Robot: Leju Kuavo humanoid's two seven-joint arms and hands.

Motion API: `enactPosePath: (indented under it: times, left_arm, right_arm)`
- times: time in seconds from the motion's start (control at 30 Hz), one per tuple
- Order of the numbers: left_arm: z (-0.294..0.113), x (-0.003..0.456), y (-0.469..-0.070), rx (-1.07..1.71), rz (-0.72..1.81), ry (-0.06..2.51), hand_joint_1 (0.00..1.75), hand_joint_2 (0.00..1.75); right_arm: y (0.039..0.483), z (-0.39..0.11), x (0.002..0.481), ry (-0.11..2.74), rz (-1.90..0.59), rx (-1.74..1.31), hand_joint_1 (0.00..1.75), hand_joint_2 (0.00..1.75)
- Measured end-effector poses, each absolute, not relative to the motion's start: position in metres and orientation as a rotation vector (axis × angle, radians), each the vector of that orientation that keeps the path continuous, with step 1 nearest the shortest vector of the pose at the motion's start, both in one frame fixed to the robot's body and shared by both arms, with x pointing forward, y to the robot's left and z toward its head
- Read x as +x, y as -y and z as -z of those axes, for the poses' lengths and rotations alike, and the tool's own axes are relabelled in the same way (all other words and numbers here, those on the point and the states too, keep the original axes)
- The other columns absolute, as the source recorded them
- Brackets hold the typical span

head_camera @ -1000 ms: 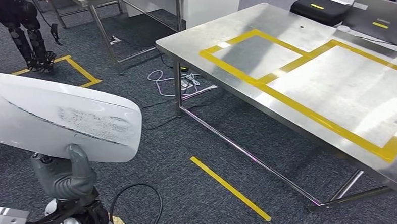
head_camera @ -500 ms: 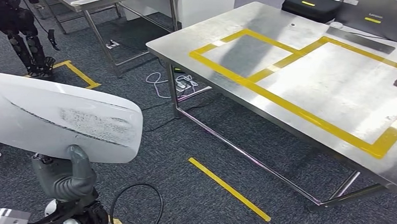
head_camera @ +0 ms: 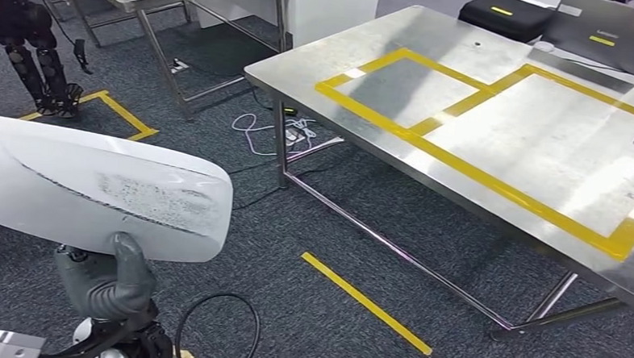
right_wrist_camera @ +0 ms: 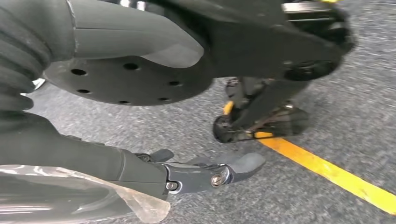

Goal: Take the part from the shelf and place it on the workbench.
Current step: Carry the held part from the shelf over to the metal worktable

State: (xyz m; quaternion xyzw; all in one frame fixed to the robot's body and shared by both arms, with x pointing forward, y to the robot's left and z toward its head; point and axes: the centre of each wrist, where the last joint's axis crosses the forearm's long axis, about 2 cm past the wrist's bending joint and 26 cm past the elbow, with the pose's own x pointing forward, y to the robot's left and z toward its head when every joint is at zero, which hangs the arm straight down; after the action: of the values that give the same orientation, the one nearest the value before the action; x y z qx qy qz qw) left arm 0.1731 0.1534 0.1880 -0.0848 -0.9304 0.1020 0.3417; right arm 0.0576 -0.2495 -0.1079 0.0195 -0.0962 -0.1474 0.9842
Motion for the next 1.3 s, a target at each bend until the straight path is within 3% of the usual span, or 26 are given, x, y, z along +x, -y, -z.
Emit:
enactPosePath:
  times: [1.3]
  left_arm:
    - [-0.1912, 0.1774, -0.153, -0.218, -0.294, 2.424, 1.75, 1.75]
  right_arm:
    - [0.2455, 0.1083, 0.0534, 0.2, 0.225, 0.075, 0.0, 1.75]
